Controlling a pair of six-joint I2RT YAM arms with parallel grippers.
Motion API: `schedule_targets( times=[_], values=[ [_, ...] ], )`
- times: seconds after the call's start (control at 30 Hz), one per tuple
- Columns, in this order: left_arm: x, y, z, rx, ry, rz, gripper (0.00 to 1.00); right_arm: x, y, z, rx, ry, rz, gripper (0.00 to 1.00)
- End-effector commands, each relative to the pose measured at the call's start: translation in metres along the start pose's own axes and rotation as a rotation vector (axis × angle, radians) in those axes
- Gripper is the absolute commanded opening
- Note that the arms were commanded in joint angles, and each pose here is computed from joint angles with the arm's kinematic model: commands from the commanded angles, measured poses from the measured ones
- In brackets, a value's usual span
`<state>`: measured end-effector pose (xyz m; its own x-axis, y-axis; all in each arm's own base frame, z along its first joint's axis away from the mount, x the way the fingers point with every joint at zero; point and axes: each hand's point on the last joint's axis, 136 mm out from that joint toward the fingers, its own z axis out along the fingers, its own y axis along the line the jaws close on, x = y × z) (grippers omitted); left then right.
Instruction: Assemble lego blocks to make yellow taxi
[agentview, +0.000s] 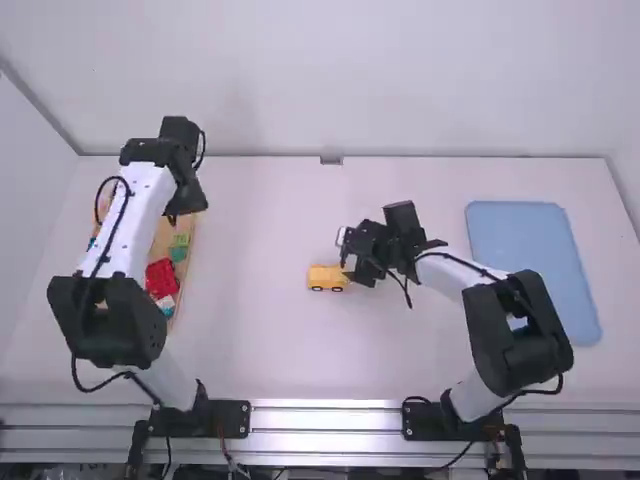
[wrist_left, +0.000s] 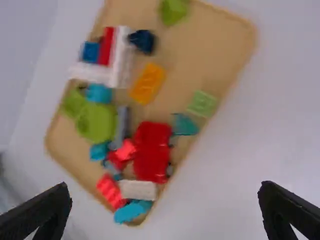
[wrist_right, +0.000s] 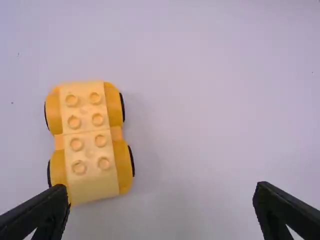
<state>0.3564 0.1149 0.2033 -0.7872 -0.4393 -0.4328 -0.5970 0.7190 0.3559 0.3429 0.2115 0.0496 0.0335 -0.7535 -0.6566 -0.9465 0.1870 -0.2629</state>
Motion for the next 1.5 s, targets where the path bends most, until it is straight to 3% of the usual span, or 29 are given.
schedule_targets(
  times=[0.0,0.1,0.27,0.63,0.8,1.1,1.17,1.23,1.33,1.4,1.47],
  values=[
    [-0.018,0.058,-0.002,-0.184,-0.084,-0.215,0.99,-0.008,-0.005,-0.005,0.017,-0.018,-0.012,0.99],
    [-0.022,0.069,0.012,-0.14,-0.039,-0.172,0.99,-0.009,-0.006,-0.005,0.022,-0.016,-0.016,0.99],
    [-0.045,0.059,0.04,0.204,-0.03,0.039,0.99,-0.011,-0.008,-0.005,0.03,-0.025,-0.025,0.99],
    [-0.051,0.097,0.076,0.401,-0.031,0.048,0.99,-0.015,-0.01,-0.005,0.037,-0.041,-0.018,0.99],
    [-0.051,0.084,0.089,0.454,-0.007,0.119,0.99,-0.018,-0.015,-0.006,0.056,-0.055,-0.018,0.99],
    [-0.041,0.047,0.127,0.497,0.152,0.374,1.0,-0.02,-0.012,-0.006,0.041,-0.066,0.025,0.99],
    [-0.036,0.042,0.137,0.483,0.182,0.425,0.97,-0.02,-0.013,-0.006,0.044,-0.066,0.033,0.99],
    [-0.025,0.036,0.153,0.432,0.24,0.472,0.86,-0.02,-0.013,-0.006,0.044,-0.067,0.033,0.99],
    [-0.019,0.031,0.164,0.402,0.275,0.502,0.77,-0.02,-0.013,-0.006,0.044,-0.07,0.031,0.98],
    [-0.014,0.021,0.172,0.419,0.289,0.541,0.59,-0.021,-0.013,-0.006,0.043,-0.071,0.03,0.99],
    [-0.013,0.019,0.178,0.419,0.298,0.53,0.54,-0.021,-0.013,-0.006,0.043,-0.071,0.032,0.99]
  ],
)
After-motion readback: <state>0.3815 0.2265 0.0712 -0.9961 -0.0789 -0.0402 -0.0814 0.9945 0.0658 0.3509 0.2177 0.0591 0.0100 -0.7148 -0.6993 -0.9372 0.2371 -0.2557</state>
